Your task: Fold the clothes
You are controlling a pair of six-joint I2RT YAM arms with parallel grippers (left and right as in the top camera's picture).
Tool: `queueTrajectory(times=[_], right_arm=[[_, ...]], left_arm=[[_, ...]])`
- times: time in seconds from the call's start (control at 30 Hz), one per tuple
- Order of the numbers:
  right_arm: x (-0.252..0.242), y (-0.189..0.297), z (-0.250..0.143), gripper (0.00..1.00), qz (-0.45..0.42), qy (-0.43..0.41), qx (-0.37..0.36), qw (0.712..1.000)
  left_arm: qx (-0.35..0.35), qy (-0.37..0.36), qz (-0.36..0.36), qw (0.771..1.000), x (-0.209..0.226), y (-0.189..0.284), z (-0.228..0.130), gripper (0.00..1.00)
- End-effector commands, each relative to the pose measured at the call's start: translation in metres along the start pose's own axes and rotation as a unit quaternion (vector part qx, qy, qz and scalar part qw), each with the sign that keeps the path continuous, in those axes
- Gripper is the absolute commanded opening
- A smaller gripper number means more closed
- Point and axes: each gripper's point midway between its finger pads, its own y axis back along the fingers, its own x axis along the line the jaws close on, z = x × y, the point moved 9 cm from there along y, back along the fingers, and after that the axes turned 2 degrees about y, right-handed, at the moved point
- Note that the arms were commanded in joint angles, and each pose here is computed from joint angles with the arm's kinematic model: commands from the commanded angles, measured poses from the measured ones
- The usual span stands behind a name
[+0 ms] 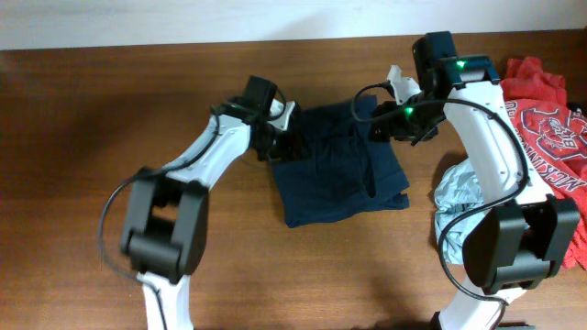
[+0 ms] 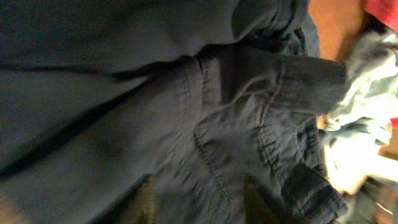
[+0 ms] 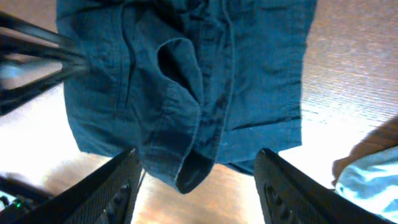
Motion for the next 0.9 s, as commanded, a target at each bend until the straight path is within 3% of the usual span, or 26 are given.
queueTrajectory(times=[0.0, 0.1, 0.17, 0.23, 0.37, 0.43, 0.47, 0.7, 0.87], right_arm=[[0.013, -0.009, -0.002, 0.64, 0.007, 0.024, 0.011, 1.0], [0.018, -0.028, -0.005, 0.6, -0.025, 0.043, 0.017, 0.999], [0.025, -0.051, -0.006, 0.48, -0.028, 0.062, 0.015, 0.998], [0.031, -0.071, -0.007, 0.29, -0.026, 0.084, 0.01, 0.996], [0.033, -0.111, -0.009, 0.19, -0.025, 0.113, -0.004, 0.993], [0.028, -0.127, -0.009, 0.1, -0.026, 0.112, -0.007, 0.993], [0.025, -0.133, -0.009, 0.07, -0.027, 0.11, -0.008, 0.994], [-0.005, -0.145, -0.012, 0.05, -0.107, 0.026, 0.002, 0.994], [-0.008, -0.144, -0.016, 0.09, -0.129, 0.002, 0.011, 0.992]], left_arm=[[-0.07, -0.031, 0.125, 0.989, 0.002, 0.042, 0.005, 0.6], [-0.064, -0.017, 0.136, 0.988, 0.012, 0.046, 0.004, 0.65], [-0.061, -0.006, 0.14, 0.988, 0.021, 0.047, 0.003, 0.62], [-0.06, 0.002, 0.143, 0.988, 0.028, 0.048, 0.002, 0.52], [-0.051, 0.007, 0.147, 0.988, 0.036, 0.043, 0.0, 0.31], [-0.043, 0.009, 0.147, 0.988, 0.038, 0.037, -0.001, 0.16], [-0.04, 0.008, 0.148, 0.988, 0.04, 0.032, 0.0, 0.15], [0.008, -0.023, 0.154, 0.988, 0.046, -0.006, -0.009, 0.13], [0.046, 0.029, 0.147, 0.988, 0.054, -0.015, -0.02, 0.36]])
